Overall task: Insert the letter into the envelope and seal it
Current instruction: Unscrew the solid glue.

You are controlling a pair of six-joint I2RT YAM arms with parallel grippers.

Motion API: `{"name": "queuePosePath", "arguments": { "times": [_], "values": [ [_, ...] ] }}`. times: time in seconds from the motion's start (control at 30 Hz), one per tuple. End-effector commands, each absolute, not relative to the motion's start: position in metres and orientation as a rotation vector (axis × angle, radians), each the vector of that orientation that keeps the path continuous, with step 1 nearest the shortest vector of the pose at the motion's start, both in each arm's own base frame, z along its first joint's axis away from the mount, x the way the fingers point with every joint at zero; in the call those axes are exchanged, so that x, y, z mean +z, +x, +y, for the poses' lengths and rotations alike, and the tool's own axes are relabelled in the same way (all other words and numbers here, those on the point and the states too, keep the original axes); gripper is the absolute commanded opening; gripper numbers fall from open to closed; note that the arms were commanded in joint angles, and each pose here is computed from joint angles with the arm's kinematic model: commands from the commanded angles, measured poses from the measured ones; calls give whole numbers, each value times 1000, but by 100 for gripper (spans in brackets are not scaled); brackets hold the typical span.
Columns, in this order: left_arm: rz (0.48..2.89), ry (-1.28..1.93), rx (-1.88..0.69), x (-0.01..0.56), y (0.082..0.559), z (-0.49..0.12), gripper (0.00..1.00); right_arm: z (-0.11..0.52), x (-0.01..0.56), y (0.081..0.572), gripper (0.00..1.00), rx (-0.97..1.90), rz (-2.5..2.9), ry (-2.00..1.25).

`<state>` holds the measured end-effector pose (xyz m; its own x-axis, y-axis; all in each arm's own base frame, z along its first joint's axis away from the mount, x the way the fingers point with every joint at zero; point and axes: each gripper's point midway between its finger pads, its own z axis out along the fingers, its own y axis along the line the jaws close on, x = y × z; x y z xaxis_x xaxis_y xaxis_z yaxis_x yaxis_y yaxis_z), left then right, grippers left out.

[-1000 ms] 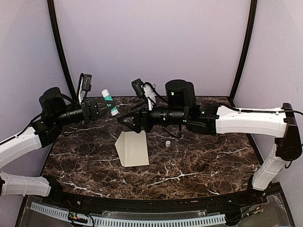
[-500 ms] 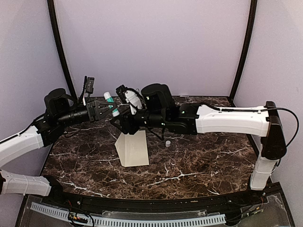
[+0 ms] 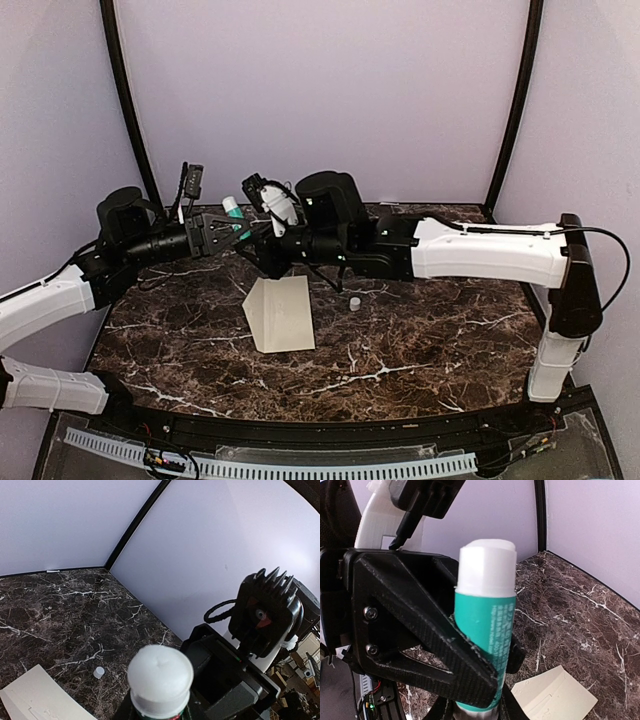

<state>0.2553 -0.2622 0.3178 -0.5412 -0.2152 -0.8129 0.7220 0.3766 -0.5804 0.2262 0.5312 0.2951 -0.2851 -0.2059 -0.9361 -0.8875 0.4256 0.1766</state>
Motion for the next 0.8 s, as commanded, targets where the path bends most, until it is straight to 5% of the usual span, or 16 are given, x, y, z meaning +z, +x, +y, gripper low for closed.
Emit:
{"name": "queuePosePath", "arguments": {
  "times": [0.0,0.23,0.5,0.77],
  "values": [
    [1670,482,-1331,336,251,-262,0,539,305,224,20,960,1706,-949],
    [1593,619,-1406,345,229,-269,0,528,327,208,7,1172,1599,-969],
    [1390,979,-1566,362,168,-273,0,506,373,150,7,1607,1314,-1149],
    [1379,1028,-1567,362,160,-271,0,493,388,135,10,1742,1212,-1187]
  ]
}}
